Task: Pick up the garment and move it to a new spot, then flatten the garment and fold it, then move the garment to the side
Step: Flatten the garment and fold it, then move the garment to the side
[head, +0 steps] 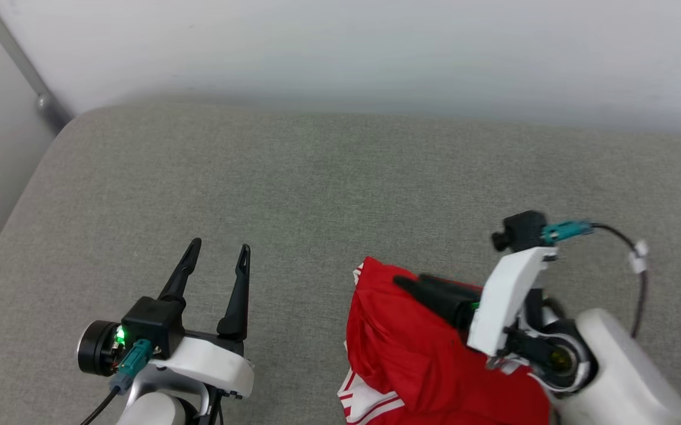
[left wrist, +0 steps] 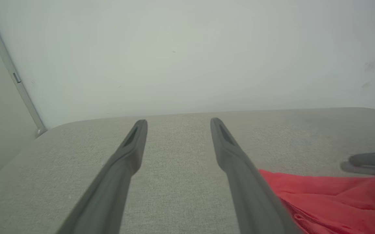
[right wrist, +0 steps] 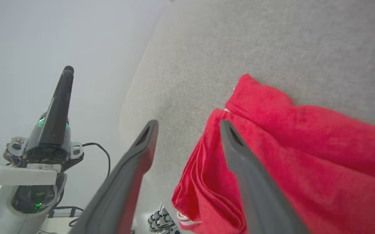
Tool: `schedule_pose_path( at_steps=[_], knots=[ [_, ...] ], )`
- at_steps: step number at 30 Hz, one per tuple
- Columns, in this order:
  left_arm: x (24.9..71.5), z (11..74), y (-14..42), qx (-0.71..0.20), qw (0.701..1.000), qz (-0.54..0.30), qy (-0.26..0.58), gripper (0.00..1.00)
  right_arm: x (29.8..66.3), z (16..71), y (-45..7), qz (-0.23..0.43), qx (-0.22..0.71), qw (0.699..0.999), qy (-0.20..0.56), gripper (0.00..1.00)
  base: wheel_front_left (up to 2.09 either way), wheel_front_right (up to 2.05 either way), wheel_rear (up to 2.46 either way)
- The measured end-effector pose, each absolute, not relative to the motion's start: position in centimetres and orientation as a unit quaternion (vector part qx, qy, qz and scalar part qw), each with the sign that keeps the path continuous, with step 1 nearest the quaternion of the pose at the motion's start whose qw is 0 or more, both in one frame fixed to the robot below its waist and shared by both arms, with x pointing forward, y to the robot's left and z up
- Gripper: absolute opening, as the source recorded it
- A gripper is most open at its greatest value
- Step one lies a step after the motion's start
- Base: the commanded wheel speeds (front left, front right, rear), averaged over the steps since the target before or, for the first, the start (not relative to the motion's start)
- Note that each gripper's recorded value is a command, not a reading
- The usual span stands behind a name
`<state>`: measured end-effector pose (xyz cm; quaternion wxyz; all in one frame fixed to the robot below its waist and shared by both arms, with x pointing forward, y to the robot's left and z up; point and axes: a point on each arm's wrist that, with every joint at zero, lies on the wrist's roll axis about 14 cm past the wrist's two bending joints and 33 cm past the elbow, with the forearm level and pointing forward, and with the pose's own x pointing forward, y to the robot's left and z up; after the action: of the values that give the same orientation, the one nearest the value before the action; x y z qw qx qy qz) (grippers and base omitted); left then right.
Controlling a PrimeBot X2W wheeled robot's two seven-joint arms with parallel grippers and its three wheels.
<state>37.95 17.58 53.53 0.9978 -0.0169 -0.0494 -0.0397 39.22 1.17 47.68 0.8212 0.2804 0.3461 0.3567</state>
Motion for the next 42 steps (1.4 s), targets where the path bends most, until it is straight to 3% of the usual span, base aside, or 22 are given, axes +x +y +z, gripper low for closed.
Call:
schedule_pose_path(
  at_steps=[5,11,16,25,42],
  knots=[
    [38.2,53.6,17.1,-0.018,0.998,-0.043,-0.051,1.00,42.2,48.8,-7.5,0.269,0.130,0.925,0.235,1.00,0.00,0.00,0.00],
    [38.2,53.6,16.6,-0.023,0.997,-0.046,-0.051,1.00,41.7,49.8,-17.0,0.137,0.059,0.976,0.156,1.00,0.00,0.00,0.00],
    [37.8,53.4,17.0,-0.023,0.998,-0.039,-0.048,1.00,39.2,51.1,-21.1,0.064,0.055,0.990,0.109,1.00,0.00,0.00,0.00],
    [36.8,53.0,17.1,-0.023,0.998,-0.033,-0.040,1.00,36.3,55.2,-20.6,0.044,0.060,0.997,-0.020,1.00,0.00,0.00,0.00],
    [36.3,52.3,17.4,-0.024,0.999,-0.027,-0.027,1.00,36.1,54.5,-19.4,0.050,0.062,0.997,-0.014,1.00,0.00,0.00,0.00]
  ],
)
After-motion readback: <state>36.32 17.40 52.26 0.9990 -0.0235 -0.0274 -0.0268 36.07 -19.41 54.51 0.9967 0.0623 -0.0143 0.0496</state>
